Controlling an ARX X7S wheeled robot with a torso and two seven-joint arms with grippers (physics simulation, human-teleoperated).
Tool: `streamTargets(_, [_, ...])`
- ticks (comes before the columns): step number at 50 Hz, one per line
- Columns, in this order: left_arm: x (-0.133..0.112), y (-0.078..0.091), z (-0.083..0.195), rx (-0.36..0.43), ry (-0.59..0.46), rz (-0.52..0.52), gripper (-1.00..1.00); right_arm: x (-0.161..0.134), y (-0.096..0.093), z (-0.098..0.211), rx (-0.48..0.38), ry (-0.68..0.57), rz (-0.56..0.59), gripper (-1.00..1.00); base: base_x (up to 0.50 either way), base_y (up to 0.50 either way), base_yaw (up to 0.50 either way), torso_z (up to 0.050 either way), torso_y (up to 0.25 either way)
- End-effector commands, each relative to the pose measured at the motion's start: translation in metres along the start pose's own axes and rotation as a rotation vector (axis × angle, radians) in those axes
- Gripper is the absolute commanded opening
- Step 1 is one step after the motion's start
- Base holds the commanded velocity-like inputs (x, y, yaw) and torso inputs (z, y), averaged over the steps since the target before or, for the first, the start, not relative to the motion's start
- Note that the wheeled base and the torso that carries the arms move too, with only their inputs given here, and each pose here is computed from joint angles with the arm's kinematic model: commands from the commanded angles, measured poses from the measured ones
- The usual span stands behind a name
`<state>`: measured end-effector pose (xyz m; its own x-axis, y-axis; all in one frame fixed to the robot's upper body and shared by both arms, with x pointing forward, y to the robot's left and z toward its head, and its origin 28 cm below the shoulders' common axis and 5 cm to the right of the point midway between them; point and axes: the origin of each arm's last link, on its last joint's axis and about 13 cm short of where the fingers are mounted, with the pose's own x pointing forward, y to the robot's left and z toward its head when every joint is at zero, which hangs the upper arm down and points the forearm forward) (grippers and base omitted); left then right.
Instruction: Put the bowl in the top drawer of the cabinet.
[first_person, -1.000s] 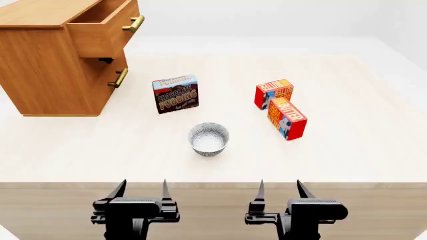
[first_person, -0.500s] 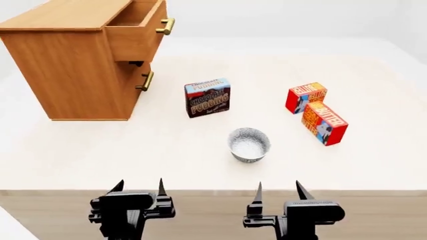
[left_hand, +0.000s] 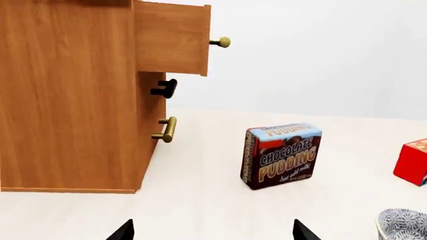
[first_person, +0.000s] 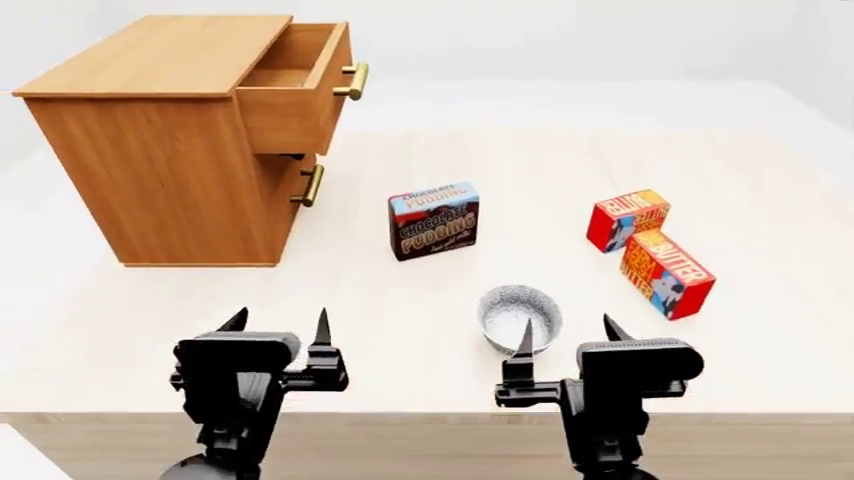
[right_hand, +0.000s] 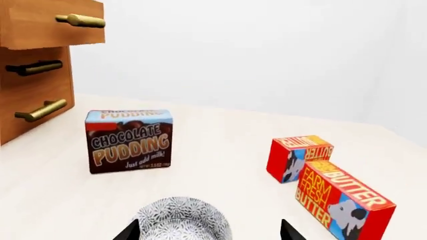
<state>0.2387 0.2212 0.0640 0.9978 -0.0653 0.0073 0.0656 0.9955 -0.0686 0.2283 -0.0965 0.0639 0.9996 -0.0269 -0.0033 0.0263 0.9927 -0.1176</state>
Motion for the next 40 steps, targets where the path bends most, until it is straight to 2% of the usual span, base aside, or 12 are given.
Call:
streamTargets(1, [0.016, -0.001, 0.037, 0.008, -0.007, -0.077, 1.00, 0.019, -0.013, 0.054, -0.011, -0.016, 0.010, 1.00, 0.00, 0.00, 0.00, 0.050, 0.000])
streamTargets(5, [0.023, -0.002, 0.051, 0.024, 0.001, -0.106, 1.00, 0.031, -0.020, 0.073, 0.016, 0.004, 0.033, 1.00, 0.00, 0.00, 0.00, 0.050, 0.000])
streamTargets(13, [0.045, 0.000, 0.092, 0.022, 0.015, -0.144, 1.00, 0.049, -0.027, 0.107, -0.007, 0.038, 0.057, 1.00, 0.00, 0.00, 0.00, 0.050, 0.000])
streamTargets(17, [0.056, 0.001, 0.111, -0.021, 0.055, -0.170, 1.00, 0.055, -0.029, 0.122, -0.016, 0.041, 0.044, 1.00, 0.00, 0.00, 0.00, 0.050, 0.000])
streamTargets(21, [0.064, 0.001, 0.132, -0.032, 0.055, -0.177, 1.00, 0.058, -0.031, 0.139, -0.044, 0.022, 0.041, 1.00, 0.00, 0.00, 0.00, 0.050, 0.000])
streamTargets(23, [0.068, 0.002, 0.144, -0.066, 0.073, -0.196, 1.00, 0.062, -0.032, 0.146, -0.057, 0.024, 0.043, 1.00, 0.00, 0.00, 0.00, 0.050, 0.000])
streamTargets(33, [0.082, 0.000, 0.183, -0.087, 0.059, -0.207, 1.00, 0.066, -0.033, 0.155, -0.085, 0.018, 0.051, 1.00, 0.00, 0.00, 0.00, 0.050, 0.000])
streamTargets(40, [0.089, -0.003, 0.215, -0.045, 0.013, -0.172, 1.00, 0.067, -0.035, 0.162, -0.098, 0.012, 0.046, 1.00, 0.00, 0.00, 0.00, 0.050, 0.000])
